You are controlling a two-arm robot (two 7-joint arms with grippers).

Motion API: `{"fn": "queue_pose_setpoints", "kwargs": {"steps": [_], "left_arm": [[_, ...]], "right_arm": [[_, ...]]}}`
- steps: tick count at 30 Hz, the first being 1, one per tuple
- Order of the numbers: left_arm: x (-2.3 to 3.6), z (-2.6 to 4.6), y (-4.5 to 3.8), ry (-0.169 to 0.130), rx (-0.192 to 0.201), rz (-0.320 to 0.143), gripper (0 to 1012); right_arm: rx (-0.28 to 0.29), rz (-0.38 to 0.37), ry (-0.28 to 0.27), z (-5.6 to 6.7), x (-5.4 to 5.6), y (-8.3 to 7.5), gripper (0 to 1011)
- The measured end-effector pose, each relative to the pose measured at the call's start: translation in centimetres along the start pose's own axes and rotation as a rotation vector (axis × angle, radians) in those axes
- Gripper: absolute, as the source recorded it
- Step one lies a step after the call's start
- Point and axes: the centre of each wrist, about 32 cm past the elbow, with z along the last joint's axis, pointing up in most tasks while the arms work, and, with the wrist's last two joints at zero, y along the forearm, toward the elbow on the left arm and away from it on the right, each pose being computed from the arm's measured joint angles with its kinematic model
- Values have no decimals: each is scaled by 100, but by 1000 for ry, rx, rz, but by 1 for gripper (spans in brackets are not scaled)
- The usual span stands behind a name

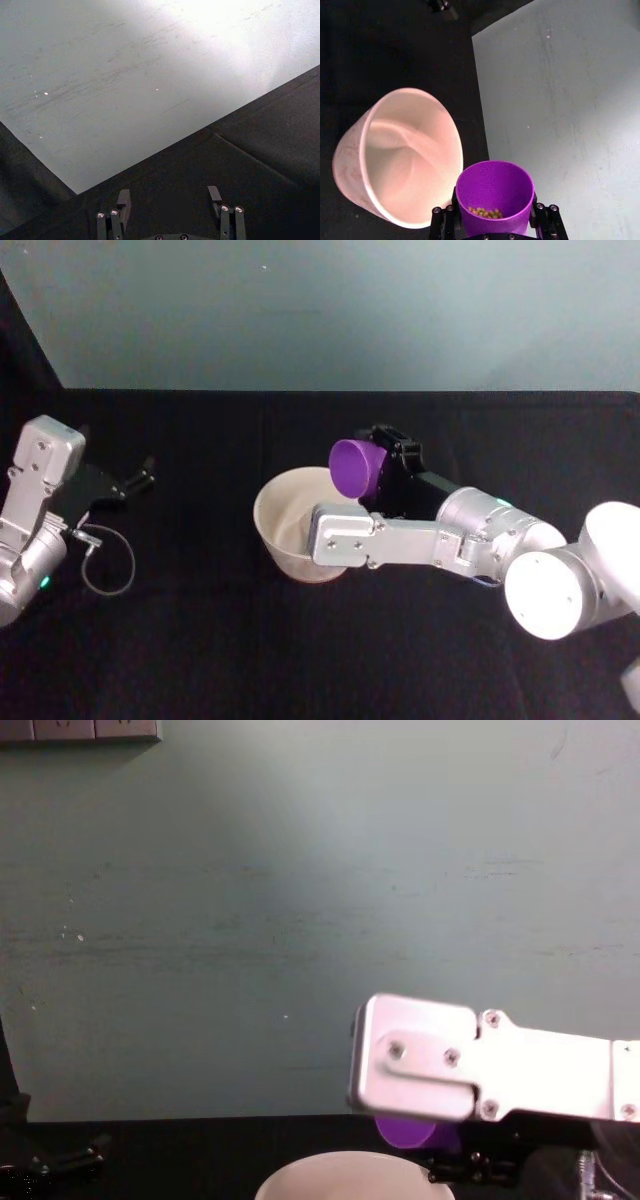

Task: Pick up the cup and pour the mung beans from the cup into the bowl.

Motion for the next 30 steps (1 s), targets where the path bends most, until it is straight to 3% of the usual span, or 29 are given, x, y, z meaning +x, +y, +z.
{"fn": "queue_pose_setpoints", "kwargs": {"steps": [30], "left_arm": [[0,0,0,0,0,0,1000]], "right_arm": [[-16,40,-298,198,-19,144,735]]}}
